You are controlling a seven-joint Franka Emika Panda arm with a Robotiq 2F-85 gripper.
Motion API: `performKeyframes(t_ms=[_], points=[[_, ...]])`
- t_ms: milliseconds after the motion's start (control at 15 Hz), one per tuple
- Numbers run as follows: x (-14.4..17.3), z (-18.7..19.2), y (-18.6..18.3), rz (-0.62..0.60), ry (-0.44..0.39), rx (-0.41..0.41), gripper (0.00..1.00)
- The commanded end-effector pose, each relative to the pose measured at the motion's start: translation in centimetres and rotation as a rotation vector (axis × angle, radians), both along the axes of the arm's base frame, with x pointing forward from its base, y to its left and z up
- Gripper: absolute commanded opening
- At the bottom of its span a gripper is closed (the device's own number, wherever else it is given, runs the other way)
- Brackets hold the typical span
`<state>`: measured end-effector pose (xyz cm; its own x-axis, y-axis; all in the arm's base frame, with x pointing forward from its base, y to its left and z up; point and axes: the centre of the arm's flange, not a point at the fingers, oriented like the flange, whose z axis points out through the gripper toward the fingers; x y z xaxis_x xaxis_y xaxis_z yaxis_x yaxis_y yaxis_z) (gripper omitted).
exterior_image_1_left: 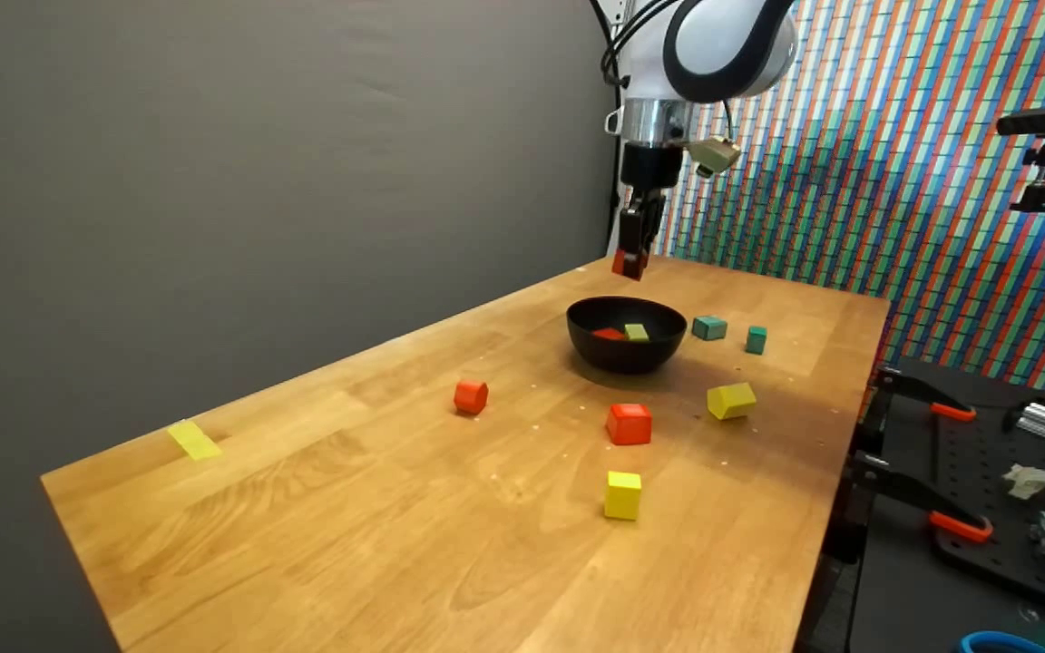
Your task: Take the blocks in the bowl and put them on the table
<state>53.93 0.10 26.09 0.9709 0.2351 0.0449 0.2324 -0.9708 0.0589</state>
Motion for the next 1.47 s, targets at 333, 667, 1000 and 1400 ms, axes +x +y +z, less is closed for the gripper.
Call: performKeyframes(t_ms=[333,667,1000,1400], points=[[6.1,2.5,-6.0,0.098,0.014,-0.076,0.23],[10.3,-2.8,-7.6,0.156,0.138,-0.123,0.23],[11.7,-6.1,-8.1,0.169,0.180,-0.121,0.74],[10.3,-2.8,-6.9,0.266,0.181,-0.062,1.00]])
